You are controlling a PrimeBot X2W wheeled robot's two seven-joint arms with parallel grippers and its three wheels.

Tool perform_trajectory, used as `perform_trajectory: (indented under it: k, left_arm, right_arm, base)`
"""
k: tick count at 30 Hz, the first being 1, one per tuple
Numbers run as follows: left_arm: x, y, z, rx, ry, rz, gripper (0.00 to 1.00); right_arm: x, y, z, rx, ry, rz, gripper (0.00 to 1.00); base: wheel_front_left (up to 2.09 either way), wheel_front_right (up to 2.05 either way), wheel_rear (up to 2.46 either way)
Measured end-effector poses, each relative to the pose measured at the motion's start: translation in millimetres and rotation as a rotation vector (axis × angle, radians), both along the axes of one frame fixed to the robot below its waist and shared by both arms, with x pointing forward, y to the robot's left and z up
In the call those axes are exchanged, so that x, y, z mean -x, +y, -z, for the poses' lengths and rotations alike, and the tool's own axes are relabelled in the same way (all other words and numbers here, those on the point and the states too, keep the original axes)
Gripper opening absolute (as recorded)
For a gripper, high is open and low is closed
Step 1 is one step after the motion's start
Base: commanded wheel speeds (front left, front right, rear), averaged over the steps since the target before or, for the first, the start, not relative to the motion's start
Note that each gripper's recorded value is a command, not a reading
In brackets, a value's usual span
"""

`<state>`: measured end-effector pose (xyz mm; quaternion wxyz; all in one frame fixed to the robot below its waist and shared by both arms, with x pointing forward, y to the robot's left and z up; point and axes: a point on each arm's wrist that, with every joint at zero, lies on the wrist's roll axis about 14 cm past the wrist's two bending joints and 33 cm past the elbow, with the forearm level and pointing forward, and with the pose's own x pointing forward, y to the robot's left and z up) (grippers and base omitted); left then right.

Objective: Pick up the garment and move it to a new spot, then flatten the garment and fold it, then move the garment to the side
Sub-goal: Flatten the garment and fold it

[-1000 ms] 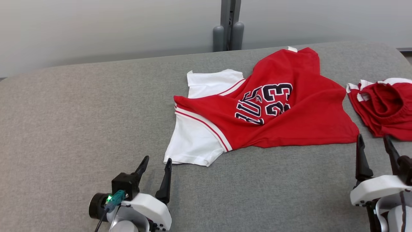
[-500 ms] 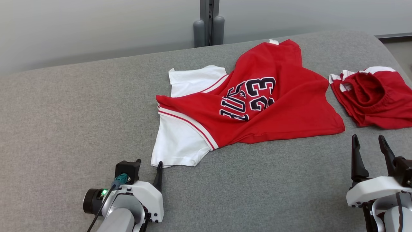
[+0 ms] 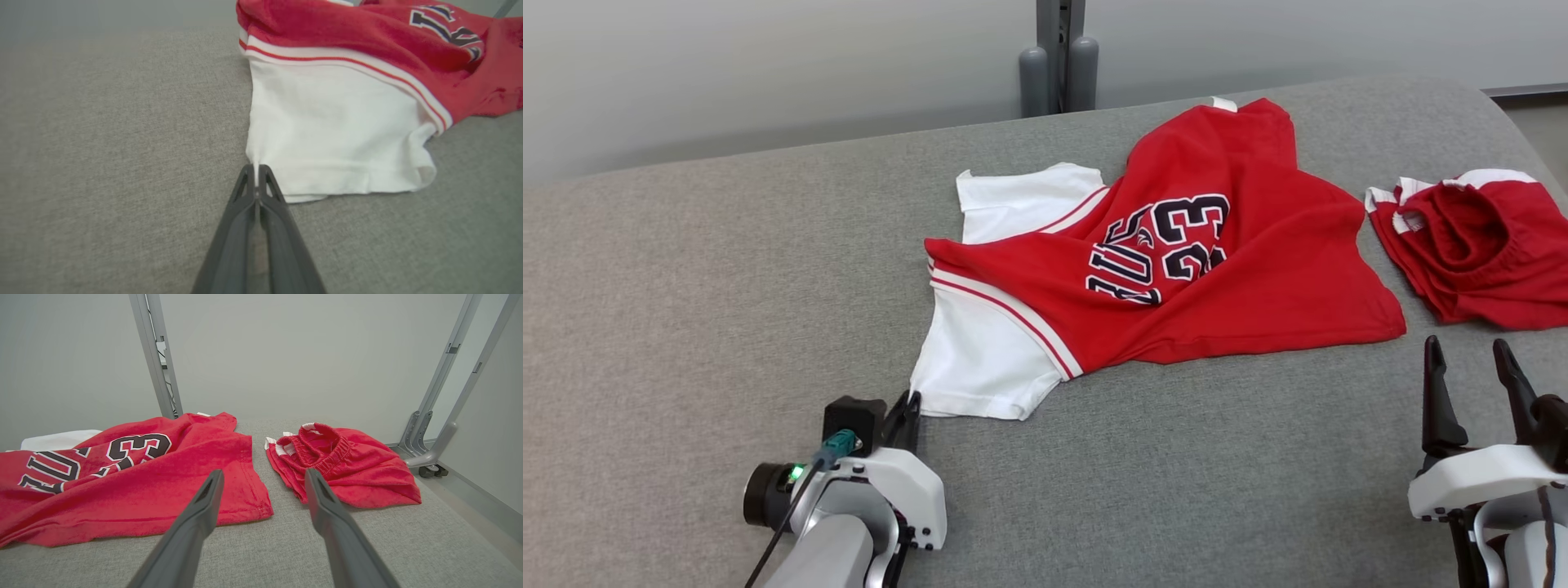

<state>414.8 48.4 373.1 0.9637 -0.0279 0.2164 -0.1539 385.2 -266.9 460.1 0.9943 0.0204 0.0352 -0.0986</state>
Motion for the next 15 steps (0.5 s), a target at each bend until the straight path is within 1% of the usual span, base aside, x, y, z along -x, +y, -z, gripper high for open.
perform_trajectory:
  k: [2, 3, 4, 5, 7, 11, 15]
  left_arm:
    - [-5, 8, -6, 0.011, -0.024, -0.039, 0.0]
    - [-5, 8, -6, 0.011, -0.024, -0.039, 0.0]
    - [-9, 19, -11, 0.023, -0.043, -0.089, 0.0]
    - [-9, 19, -11, 0.023, -0.043, -0.089, 0.0]
    - [-9, 36, -12, 0.022, -0.053, -0.139, 0.0]
    - [5, 64, -4, 0.014, -0.038, -0.215, 0.0]
    - [16, 75, -3, 0.025, -0.042, -0.254, 0.0]
  right_arm:
    - [-2, 0, -1, 0.0, -0.005, 0.002, 1.0]
    - [-2, 0, -1, 0.0, -0.005, 0.002, 1.0]
    - [-3, 1, 1, -0.003, -0.002, -0.002, 1.0]
    - [-3, 1, 1, -0.003, -0.002, -0.002, 1.0]
    - [-3, 4, 5, -0.008, 0.01, -0.007, 1.0]
    - [-4, 10, 14, -0.023, 0.032, -0.02, 1.0]
    - [-5, 16, 23, -0.036, 0.053, -0.034, 1.0]
  base:
    - [0.0, 0.0, 0.0]
    - [0.0, 0.0, 0.0]
    - [0.0, 0.0, 0.0]
    - [0.0, 0.0, 0.0]
    - [0.0, 0.0, 0.0]
    - [0.0, 0.0, 0.0]
    - [0.0, 0.0, 0.0]
